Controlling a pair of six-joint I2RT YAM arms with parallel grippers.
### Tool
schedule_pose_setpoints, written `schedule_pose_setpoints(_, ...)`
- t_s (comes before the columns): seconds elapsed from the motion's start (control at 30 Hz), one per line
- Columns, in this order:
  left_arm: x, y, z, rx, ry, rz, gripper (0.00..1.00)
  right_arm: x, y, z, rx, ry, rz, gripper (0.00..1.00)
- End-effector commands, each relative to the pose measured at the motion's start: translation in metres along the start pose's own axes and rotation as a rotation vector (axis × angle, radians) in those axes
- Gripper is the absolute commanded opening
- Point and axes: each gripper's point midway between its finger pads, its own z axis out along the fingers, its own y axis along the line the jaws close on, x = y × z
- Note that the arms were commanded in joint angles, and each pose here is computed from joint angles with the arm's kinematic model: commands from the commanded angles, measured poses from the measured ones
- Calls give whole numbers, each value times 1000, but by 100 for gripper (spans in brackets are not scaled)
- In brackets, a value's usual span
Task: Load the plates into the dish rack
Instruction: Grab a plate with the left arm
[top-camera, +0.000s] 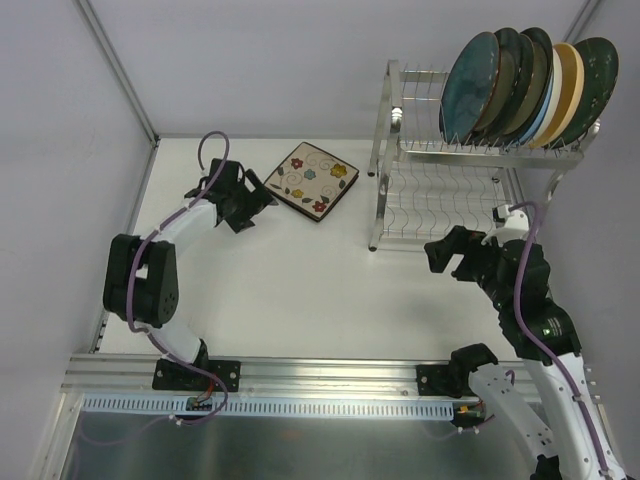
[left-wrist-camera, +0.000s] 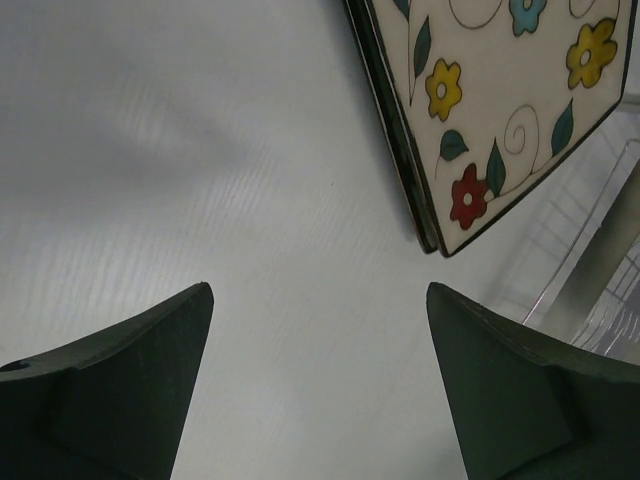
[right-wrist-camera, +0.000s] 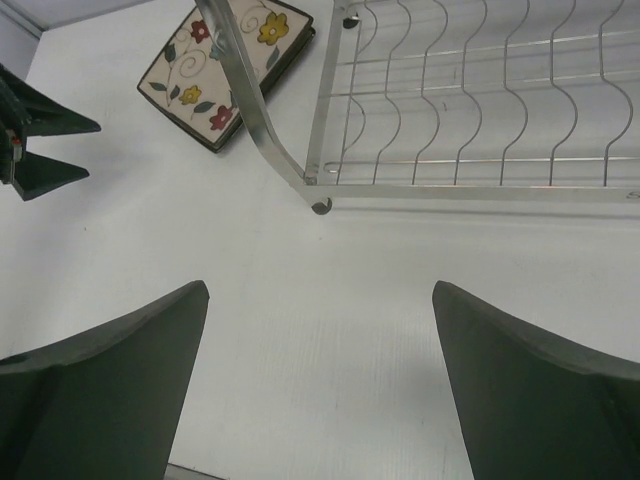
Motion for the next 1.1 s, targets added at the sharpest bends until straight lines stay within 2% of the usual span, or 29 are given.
schedule_pose_setpoints(0.0,-17,-25,27,24,-27,-94,88,0,-1,11,24,15,42,99)
schedule_pose_setpoints(0.13,-26,-43,54,22,-42,-115,86,3,-1,16,25,21,71,99)
schedule_pose_setpoints(0.37,-18,-44,95,-34,-40,-144,79,6,-4,23,48,30,76,99)
schedule_pose_setpoints(0.87,16,-42,131,-102,-18,-117,63,23,-3,28,13,98,18,100)
schedule_pose_setpoints(0.9,19,-40,132,-105,-9,-113,61,24,-4,28,17,99,17,99)
schedule_pose_setpoints(1.07,23,-30,130,-128,-11,-79,42,31,-5,31,18,107,28,100)
